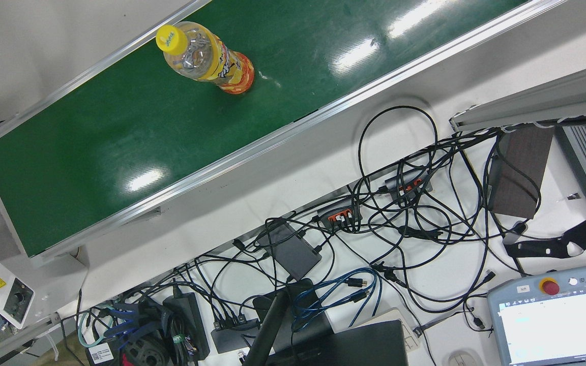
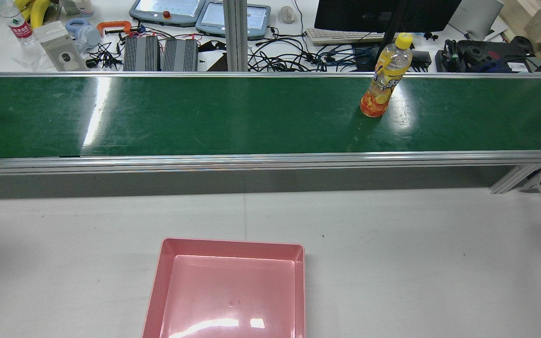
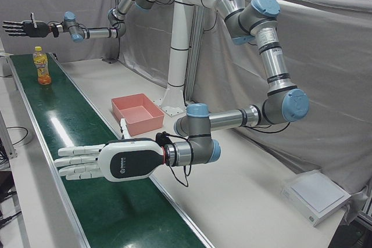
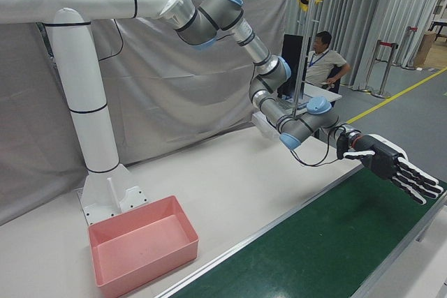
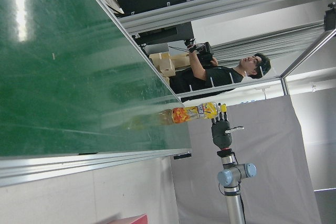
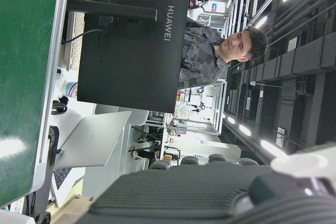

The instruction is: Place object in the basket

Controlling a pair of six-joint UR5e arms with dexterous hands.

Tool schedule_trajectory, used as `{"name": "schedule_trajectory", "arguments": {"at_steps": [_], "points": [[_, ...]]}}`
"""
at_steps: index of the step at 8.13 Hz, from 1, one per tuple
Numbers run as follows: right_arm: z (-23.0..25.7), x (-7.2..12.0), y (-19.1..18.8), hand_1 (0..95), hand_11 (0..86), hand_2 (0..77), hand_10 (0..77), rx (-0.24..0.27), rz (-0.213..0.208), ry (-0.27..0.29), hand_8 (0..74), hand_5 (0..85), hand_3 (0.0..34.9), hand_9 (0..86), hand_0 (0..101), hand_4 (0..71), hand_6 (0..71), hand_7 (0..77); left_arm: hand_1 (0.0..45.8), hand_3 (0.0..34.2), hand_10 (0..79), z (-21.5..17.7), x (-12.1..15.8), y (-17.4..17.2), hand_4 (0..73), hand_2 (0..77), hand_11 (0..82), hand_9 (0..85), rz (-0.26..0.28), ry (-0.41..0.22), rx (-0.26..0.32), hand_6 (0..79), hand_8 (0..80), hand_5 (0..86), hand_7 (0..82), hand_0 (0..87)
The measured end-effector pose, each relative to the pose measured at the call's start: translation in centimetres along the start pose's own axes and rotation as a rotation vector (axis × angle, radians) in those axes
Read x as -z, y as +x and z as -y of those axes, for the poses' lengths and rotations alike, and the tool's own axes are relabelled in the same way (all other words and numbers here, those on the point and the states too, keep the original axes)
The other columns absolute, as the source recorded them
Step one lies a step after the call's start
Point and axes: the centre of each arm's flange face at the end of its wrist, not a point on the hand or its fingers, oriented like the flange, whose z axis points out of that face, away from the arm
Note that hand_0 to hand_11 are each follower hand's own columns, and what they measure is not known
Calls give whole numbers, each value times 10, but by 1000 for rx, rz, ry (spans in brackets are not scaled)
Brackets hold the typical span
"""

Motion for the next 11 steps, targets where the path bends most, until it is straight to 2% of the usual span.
{"name": "schedule_trajectory", "arguments": {"at_steps": [2,3,11], "points": [[0,0,0,0,0,5,0,0,0,-1,0,0,3,0,1,0,0,5,104,0,22,0,0,0,55,5,55,5,0,0,0,0,5,11,5,518],[0,0,0,0,0,5,0,0,0,-1,0,0,3,0,1,0,0,5,82,0,22,0,0,0,55,5,55,5,0,1,0,0,5,11,5,518],[0,0,0,0,0,5,0,0,0,-1,0,0,3,0,2,0,0,5,104,0,22,2,4,-4,65,5,55,5,11,12,-8,0,5,16,5,530]]}}
